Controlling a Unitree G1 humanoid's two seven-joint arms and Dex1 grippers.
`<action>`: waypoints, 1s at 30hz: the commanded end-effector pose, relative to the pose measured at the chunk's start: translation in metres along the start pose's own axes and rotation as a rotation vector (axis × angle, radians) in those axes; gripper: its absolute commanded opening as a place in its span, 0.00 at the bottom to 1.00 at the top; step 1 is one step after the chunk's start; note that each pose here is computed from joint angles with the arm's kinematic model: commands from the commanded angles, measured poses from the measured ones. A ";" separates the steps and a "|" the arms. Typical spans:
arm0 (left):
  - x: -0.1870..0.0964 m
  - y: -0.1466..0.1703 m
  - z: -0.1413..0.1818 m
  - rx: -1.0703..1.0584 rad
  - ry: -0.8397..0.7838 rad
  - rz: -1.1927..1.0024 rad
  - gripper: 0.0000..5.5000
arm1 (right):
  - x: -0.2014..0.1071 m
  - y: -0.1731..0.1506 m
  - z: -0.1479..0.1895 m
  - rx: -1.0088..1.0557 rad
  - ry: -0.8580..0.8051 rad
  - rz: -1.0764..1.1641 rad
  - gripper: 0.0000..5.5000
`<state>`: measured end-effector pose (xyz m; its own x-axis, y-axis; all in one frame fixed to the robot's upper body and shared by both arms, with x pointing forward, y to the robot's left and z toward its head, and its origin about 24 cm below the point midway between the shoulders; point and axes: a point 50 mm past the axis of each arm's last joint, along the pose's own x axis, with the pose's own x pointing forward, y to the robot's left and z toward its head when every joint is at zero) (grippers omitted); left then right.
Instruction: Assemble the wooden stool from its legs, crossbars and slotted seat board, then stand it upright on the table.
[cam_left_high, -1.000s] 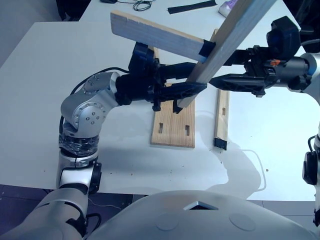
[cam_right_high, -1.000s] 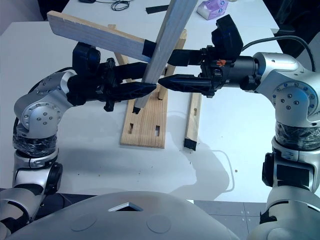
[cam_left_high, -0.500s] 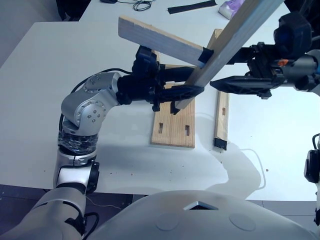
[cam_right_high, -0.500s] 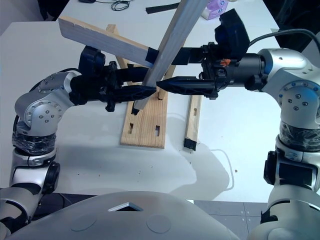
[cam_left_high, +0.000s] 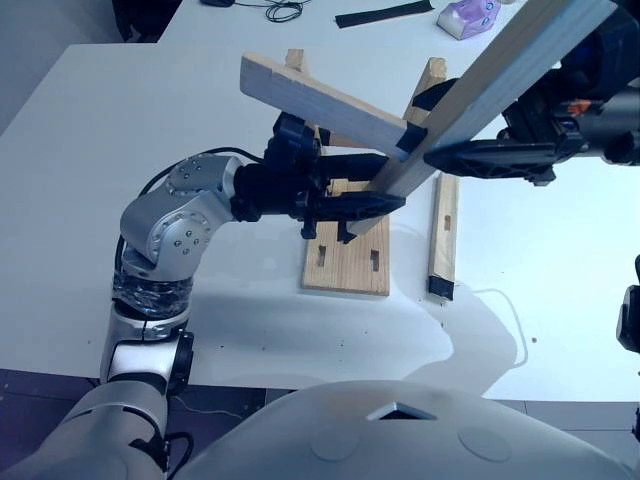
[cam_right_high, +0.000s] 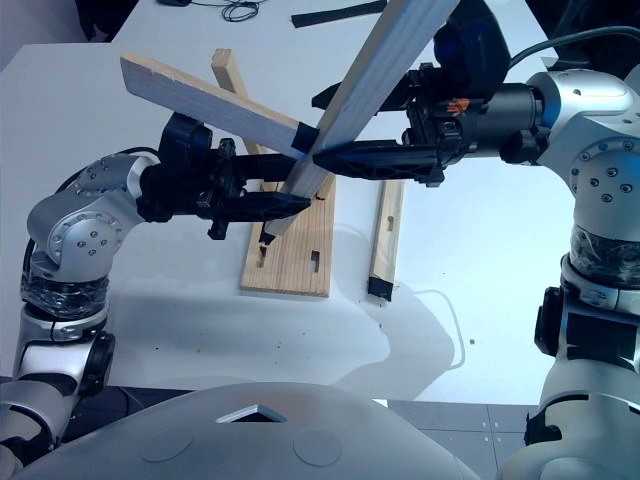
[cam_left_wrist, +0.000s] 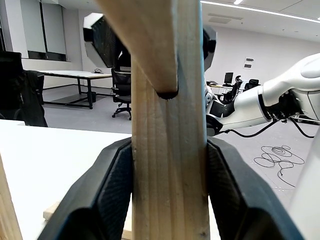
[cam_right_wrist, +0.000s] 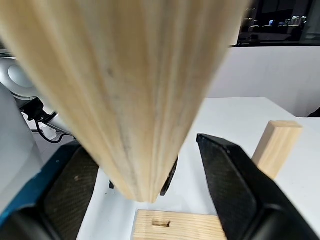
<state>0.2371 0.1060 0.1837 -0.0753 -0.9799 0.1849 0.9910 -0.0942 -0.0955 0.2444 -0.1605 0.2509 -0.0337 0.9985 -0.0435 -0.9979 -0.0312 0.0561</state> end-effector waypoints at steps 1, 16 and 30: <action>0.001 -0.003 0.000 0.021 0.016 -0.014 0.37 | 0.003 0.002 0.005 -0.027 0.023 0.020 0.62; -0.006 0.001 0.001 0.042 0.024 0.029 0.37 | 0.002 0.000 -0.001 -0.043 0.078 0.006 0.38; -0.016 0.007 -0.033 -0.035 0.224 0.120 0.61 | 0.007 -0.020 -0.006 -0.208 0.104 -0.207 0.38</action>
<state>0.2472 0.1134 0.1622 0.0389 -0.9992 -0.0018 0.9943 0.0389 -0.0994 0.2532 -0.1516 0.2338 0.0479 0.9858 -0.1611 -0.9967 0.0365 -0.0728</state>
